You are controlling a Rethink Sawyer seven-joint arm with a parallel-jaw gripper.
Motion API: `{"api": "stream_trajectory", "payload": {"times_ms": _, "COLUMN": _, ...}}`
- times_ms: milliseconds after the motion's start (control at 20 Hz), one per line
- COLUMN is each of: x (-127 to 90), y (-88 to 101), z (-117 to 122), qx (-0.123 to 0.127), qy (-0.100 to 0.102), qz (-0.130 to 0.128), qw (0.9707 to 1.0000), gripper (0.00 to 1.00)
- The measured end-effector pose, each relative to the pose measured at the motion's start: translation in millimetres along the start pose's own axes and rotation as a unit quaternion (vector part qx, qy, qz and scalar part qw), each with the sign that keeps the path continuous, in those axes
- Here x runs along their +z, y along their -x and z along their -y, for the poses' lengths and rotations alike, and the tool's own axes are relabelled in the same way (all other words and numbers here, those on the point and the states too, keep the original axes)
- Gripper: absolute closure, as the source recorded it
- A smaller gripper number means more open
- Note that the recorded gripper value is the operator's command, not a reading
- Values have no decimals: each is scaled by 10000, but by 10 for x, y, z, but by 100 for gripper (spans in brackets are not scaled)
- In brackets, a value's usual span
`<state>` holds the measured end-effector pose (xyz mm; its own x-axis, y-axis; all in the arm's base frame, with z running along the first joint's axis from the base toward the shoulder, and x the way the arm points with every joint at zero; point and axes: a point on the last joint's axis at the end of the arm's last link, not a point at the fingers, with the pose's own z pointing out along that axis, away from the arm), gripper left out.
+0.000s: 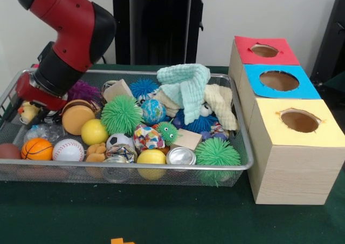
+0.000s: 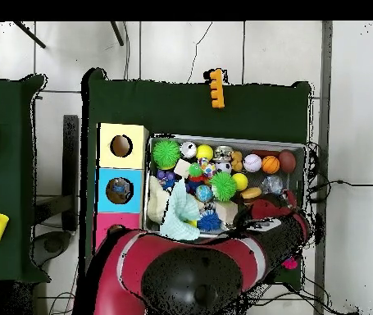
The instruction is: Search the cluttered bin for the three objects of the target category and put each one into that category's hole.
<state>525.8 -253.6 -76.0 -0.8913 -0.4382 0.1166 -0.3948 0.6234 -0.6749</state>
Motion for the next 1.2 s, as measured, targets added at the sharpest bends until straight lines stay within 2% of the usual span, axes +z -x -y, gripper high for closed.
{"api": "stream_trajectory", "payload": {"times_ms": 250, "x": -1, "y": -35, "z": 77, "qx": 329, "qy": 293, "qz": 180, "qw": 9989, "gripper": 0}}
{"api": "stream_trajectory", "payload": {"times_ms": 300, "x": -7, "y": -57, "z": 113, "qx": 501, "qy": 433, "qz": 268, "qw": 9974, "gripper": 0}}
{"api": "stream_trajectory", "payload": {"times_ms": 400, "x": -6, "y": -77, "z": 155, "qx": 697, "qy": 577, "qz": 347, "qw": 9953, "gripper": 0}}
{"api": "stream_trajectory", "payload": {"times_ms": 500, "x": -4, "y": -99, "z": 205, "qx": 946, "qy": 760, "qz": 435, "qw": 9917, "gripper": 0}}
{"api": "stream_trajectory", "payload": {"times_ms": 550, "x": -3, "y": -120, "z": 267, "qx": 1249, "qy": 980, "qz": 511, "qw": 9860, "gripper": 0}}
{"api": "stream_trajectory", "payload": {"times_ms": 650, "x": -3, "y": -132, "z": 317, "qx": 1481, "qy": 1155, "qz": 542, "qw": 9807, "gripper": 0}}
{"api": "stream_trajectory", "payload": {"times_ms": 700, "x": 0, "y": -143, "z": 378, "qx": 1753, "qy": 1375, "qz": 547, "qw": 9733, "gripper": 0}}
{"api": "stream_trajectory", "payload": {"times_ms": 850, "x": 15, "y": -140, "z": 467, "qx": 2083, "qy": 1683, "qz": 507, "qw": 9621, "gripper": 0}}
{"api": "stream_trajectory", "payload": {"times_ms": 1000, "x": 21, "y": -143, "z": 521, "qx": 2285, "qy": 1915, "qz": 433, "qw": 9535, "gripper": 0}}
{"api": "stream_trajectory", "payload": {"times_ms": 1050, "x": 31, "y": -152, "z": 561, "qx": 2431, "qy": 2092, "qz": 363, "qw": 9465, "gripper": 0}}
{"api": "stream_trajectory", "payload": {"times_ms": 1150, "x": 38, "y": -157, "z": 595, "qx": 2529, "qy": 2213, "qz": 315, "qw": 9413, "gripper": 0}}
{"api": "stream_trajectory", "payload": {"times_ms": 1200, "x": 45, "y": -157, "z": 620, "qx": 2598, "qy": 2305, "qz": 280, "qw": 9373, "gripper": 0}}
